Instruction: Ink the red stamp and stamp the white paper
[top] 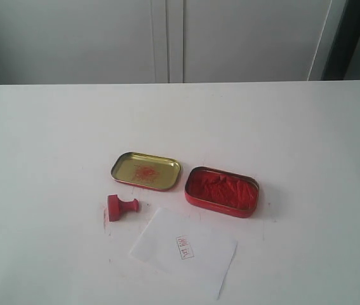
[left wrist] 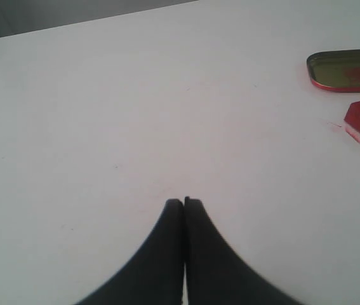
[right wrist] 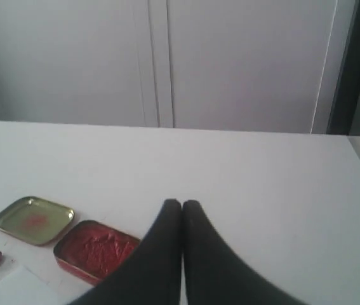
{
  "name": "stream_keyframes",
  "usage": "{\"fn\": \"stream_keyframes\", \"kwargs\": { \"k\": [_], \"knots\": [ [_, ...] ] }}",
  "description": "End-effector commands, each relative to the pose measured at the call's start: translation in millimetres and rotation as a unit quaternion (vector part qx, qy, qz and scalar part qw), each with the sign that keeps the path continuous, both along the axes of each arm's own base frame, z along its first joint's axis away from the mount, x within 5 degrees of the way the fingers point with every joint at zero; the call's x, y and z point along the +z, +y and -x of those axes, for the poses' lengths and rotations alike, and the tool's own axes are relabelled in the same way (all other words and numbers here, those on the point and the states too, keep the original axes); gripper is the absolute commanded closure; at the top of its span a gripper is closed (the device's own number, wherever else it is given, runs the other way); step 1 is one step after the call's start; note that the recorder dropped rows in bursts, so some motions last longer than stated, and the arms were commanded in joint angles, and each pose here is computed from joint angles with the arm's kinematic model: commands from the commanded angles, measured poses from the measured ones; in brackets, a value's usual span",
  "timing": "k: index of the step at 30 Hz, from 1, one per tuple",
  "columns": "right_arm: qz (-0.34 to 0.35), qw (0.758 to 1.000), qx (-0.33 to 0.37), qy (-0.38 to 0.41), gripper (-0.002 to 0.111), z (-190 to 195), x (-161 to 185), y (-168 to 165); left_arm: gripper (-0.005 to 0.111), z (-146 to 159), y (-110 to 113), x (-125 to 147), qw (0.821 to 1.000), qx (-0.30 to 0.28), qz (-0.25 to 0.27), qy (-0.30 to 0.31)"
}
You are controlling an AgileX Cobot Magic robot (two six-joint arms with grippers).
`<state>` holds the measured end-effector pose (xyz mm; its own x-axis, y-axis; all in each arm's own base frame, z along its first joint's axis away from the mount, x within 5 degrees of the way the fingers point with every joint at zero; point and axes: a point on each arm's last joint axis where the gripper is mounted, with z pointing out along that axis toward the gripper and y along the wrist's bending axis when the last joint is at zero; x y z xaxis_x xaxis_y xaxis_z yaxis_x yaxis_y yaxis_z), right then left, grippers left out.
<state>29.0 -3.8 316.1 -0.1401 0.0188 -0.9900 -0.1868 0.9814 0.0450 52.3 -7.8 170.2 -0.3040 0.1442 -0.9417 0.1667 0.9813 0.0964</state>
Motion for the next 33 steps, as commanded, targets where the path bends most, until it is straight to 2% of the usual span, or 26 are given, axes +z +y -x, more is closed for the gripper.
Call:
{"fn": "stream_keyframes", "kwargs": {
  "k": [1, 33],
  "knots": [
    [-0.015, 0.998, -0.006, -0.053, 0.108, 18.9, 0.9, -7.4, 0.107, 0.0, 0.1, -0.6, 1.0, 0.001, 0.0, -0.002],
    [-0.032, 0.998, -0.004, -0.045, 0.108, 20.1, -0.6, -7.0, 0.107, 0.0, 0.1, -0.6, 1.0, 0.001, 0.0, -0.002]
  ]
}}
